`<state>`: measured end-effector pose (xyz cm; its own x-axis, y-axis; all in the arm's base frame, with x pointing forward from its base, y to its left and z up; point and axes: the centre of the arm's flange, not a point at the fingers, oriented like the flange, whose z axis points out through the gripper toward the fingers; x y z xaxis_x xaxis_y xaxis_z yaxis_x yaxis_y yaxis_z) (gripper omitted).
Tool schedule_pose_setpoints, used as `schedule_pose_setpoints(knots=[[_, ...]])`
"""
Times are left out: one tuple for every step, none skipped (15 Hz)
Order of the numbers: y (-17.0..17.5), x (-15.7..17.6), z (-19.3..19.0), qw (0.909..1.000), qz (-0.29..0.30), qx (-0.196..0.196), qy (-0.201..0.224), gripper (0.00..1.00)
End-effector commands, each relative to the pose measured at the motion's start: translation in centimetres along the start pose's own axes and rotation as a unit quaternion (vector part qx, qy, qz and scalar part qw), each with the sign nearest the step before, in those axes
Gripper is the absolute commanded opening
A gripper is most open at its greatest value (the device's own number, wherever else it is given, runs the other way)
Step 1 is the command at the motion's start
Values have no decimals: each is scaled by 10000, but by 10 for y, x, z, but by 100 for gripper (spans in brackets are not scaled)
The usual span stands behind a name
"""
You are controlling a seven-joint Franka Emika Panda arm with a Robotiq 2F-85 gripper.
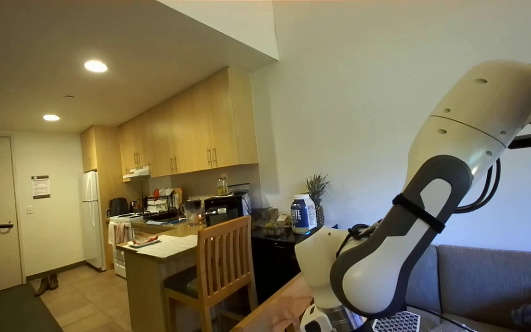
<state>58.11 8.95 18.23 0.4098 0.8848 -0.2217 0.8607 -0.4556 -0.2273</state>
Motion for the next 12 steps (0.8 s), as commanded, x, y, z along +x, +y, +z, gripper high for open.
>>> schedule_pose_setpoints(knots=[[-17,-18,-19,9996,142,-48,221,4],[-17,-20,-23,9995,176,-52,262,4],[-17,-22,-28,9992,223,-55,313,4],[-17,-24,-31,9990,260,-59,348,4],[-18,-26,-34,9988,297,-62,380,4],[-18,-28,-38,9986,337,-68,407,4],[-18,-30,-41,9983,377,-80,438,4],[-18,-32,-45,9980,412,-78,472,4],[-18,-34,-48,9977,447,-89,502,4],[-18,-36,-51,9974,475,-98,525,4],[-18,-38,-54,9972,499,-114,550,4],[-18,-39,-57,9969,521,-125,572,4]])
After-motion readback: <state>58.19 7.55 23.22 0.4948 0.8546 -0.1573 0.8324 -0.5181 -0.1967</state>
